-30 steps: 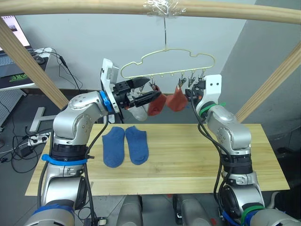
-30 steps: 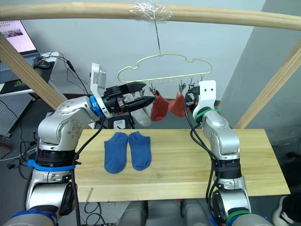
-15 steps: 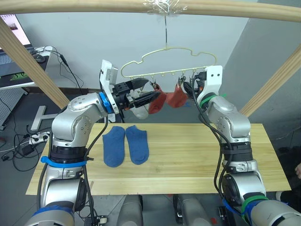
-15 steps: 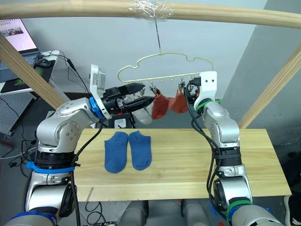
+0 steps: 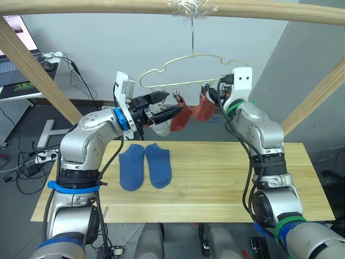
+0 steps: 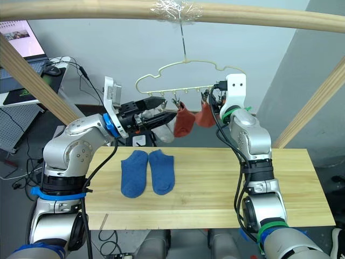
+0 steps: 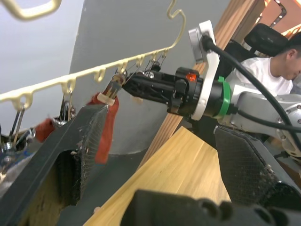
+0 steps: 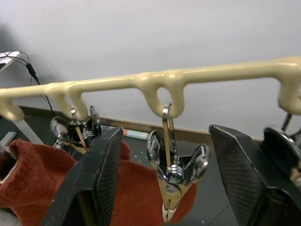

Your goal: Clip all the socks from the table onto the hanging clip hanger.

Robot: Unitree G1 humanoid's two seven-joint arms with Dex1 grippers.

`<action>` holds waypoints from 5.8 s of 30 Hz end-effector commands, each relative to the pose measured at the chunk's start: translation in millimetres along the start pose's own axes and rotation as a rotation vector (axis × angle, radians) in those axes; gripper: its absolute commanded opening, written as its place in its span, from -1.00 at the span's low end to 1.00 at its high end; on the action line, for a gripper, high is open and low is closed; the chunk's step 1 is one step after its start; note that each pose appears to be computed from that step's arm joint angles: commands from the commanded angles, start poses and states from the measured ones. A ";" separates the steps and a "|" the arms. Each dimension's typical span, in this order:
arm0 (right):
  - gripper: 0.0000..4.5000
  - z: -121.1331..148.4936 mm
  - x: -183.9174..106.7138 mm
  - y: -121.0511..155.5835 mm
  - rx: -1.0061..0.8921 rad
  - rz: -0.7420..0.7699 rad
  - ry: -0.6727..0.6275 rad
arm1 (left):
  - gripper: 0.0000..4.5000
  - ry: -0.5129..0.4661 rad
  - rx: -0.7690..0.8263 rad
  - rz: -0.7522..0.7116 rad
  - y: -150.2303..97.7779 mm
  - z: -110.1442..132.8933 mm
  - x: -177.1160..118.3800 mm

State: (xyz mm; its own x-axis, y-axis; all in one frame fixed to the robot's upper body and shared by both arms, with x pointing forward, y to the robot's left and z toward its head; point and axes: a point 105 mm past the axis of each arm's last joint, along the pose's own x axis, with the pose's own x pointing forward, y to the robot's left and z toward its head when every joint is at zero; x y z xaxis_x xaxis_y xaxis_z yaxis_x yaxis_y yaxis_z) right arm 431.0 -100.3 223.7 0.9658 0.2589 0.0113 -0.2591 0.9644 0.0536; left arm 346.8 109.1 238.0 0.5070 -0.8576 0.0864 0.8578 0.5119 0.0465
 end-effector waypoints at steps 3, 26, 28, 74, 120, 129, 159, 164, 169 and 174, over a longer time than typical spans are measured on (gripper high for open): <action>0.35 16.4 -0.1 1.5 -0.006 -0.016 -0.050 | 0.84 -0.055 0.061 -0.006 -4.7 16.3 0.5; 0.09 21.7 -1.0 -0.2 -0.008 -0.097 -0.024 | 0.84 -0.071 0.071 0.011 -2.2 16.6 2.6; 0.09 24.3 -0.9 2.5 -0.003 -0.096 -0.024 | 0.84 -0.072 0.072 0.013 -2.2 16.5 2.3; 0.09 32.0 -0.9 16.9 0.076 -0.156 0.009 | 0.84 -0.072 0.075 0.034 -0.5 12.2 3.9; -1.00 36.9 -1.7 18.6 0.078 -0.152 0.006 | 1.00 0.698 0.186 0.280 61.6 -188.9 -1.5; -1.00 36.4 -5.5 15.2 0.082 -0.168 0.008 | 1.00 0.782 0.129 0.310 66.6 -204.2 -17.6; -1.00 35.8 -6.9 11.3 0.082 -0.181 0.013 | -0.99 0.686 0.036 0.179 34.2 -203.4 9.3; -1.00 35.7 -7.0 12.1 0.084 -0.180 0.012 | -0.70 0.573 0.007 0.172 30.8 -181.1 17.7; -1.00 35.6 -6.8 12.1 0.087 -0.180 0.011 | -0.04 0.523 0.012 0.206 33.8 -165.6 13.9; -1.00 35.5 -6.4 12.5 0.090 -0.178 0.011 | 0.64 0.558 0.022 0.229 33.8 -163.9 1.3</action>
State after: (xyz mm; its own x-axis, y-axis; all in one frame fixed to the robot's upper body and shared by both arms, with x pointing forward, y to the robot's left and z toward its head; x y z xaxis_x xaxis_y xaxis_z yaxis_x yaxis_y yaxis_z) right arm 425.4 -89.2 242.5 0.9918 0.0936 -0.0874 -0.0818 0.9881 0.1302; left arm 389.5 113.3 66.6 0.6317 -0.6282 -0.4542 0.7315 0.6771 0.0809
